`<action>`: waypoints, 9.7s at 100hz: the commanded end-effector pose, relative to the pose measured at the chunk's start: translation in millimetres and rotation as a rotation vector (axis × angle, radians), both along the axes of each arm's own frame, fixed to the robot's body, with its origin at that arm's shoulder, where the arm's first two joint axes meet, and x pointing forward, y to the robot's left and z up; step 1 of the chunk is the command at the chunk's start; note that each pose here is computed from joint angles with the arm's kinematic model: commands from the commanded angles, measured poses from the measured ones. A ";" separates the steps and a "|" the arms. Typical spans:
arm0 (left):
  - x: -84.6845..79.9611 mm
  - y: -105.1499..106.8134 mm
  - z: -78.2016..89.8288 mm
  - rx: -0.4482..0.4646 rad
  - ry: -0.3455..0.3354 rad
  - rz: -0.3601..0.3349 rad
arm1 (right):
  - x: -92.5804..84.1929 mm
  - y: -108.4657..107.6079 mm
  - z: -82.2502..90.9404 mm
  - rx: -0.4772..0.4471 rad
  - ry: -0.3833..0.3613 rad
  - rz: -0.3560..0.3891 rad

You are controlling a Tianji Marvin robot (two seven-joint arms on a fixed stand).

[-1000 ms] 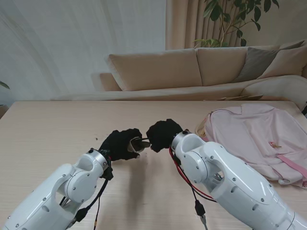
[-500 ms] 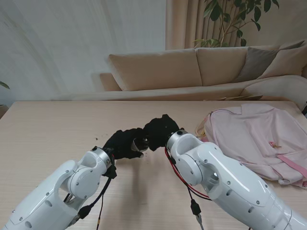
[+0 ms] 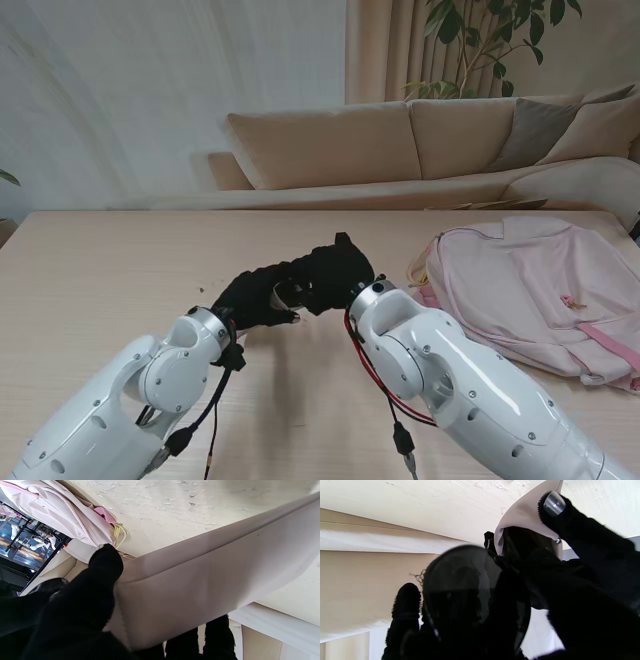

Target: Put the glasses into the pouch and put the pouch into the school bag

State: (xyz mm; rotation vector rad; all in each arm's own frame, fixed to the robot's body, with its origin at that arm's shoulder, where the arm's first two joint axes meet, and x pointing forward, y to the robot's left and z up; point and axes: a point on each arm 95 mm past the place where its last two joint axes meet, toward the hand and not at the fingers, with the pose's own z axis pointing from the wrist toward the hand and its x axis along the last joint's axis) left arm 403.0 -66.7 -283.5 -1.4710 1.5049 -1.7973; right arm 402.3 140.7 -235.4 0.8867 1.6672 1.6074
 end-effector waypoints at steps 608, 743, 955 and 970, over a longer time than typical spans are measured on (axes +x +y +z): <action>-5.3 2.9 8.1 -0.102 -0.014 0.066 | -24.9 -32.7 -55.6 0.517 -0.021 0.049; -4.7 2.5 9.3 -0.103 -0.001 0.079 | 13.0 -237.0 -147.6 -0.060 -0.088 -0.666; -29.8 46.9 2.2 -0.072 -0.037 0.142 | 68.6 -61.7 -132.3 0.056 0.057 -0.441; -33.7 52.1 3.7 -0.080 -0.044 0.159 | 57.1 -25.4 -130.5 0.085 0.096 -0.408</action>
